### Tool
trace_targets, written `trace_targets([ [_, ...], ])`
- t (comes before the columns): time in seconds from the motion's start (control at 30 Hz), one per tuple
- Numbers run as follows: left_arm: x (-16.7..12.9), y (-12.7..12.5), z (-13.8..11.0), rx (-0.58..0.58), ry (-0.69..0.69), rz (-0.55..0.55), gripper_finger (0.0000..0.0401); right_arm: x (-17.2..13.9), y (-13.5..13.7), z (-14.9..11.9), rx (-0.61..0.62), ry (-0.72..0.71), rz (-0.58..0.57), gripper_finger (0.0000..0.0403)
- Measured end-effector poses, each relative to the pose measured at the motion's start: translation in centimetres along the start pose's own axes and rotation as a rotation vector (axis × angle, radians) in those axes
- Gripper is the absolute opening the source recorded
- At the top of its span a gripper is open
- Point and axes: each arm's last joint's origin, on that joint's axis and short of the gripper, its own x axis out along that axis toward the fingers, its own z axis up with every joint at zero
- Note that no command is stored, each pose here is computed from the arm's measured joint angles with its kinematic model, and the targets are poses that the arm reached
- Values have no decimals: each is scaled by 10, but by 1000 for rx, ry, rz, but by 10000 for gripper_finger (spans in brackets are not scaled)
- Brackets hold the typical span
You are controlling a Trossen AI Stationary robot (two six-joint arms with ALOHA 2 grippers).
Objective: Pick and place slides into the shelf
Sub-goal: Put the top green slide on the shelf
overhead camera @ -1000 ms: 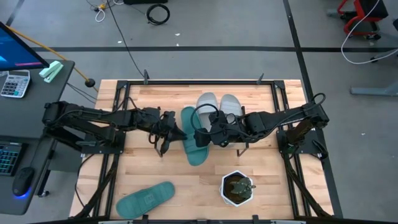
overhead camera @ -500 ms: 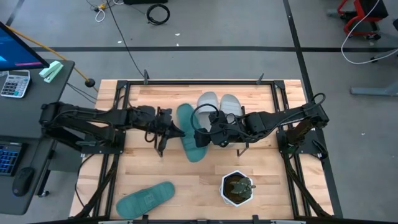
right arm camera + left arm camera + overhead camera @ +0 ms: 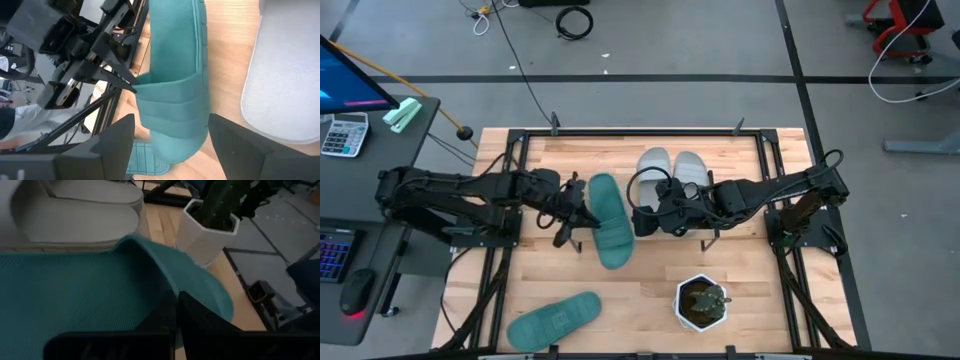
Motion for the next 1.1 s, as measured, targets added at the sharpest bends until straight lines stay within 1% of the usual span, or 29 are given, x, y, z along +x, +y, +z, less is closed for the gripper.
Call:
trace_targets([
  [0.17, -2, 0, 1, 31, -7, -16, 9, 0, 0, 0, 0, -1, 1, 261],
  [0.27, -3, 1, 5, 14, -32, -42, 9, 0, 1, 0, 3, -2, 8, 261],
  [0.4, -8, 0, 19, 31, -78, -57, 9, 0, 2, 0, 6, -3, 17, 261],
  [0.5, -9, -2, 31, 69, -102, -101, 9, 0, 2, 0, 6, -10, 17, 261],
  [0.6, -4, -1, 35, 75, -86, -151, 9, 0, 2, 1, 9, -20, 22, 261],
  [0.67, 3, 0, 36, 77, -62, -169, 9, 0, 3, 1, 10, -22, 24, 261],
  [0.73, 11, 3, 31, 60, -15, -165, 8, 0, 3, 1, 11, -23, 30, 261],
  [0.83, 21, 8, 25, 66, 37, -167, 8, 0, 3, 0, 11, -22, 30, 261],
  [0.97, 27, 15, 24, 79, 41, -160, 8, -1, 4, -1, 8, -25, 34, 261],
  [1.1, 27, 21, 25, 67, 37, -165, 8, -2, 4, -4, 5, -23, 38, 261],
])
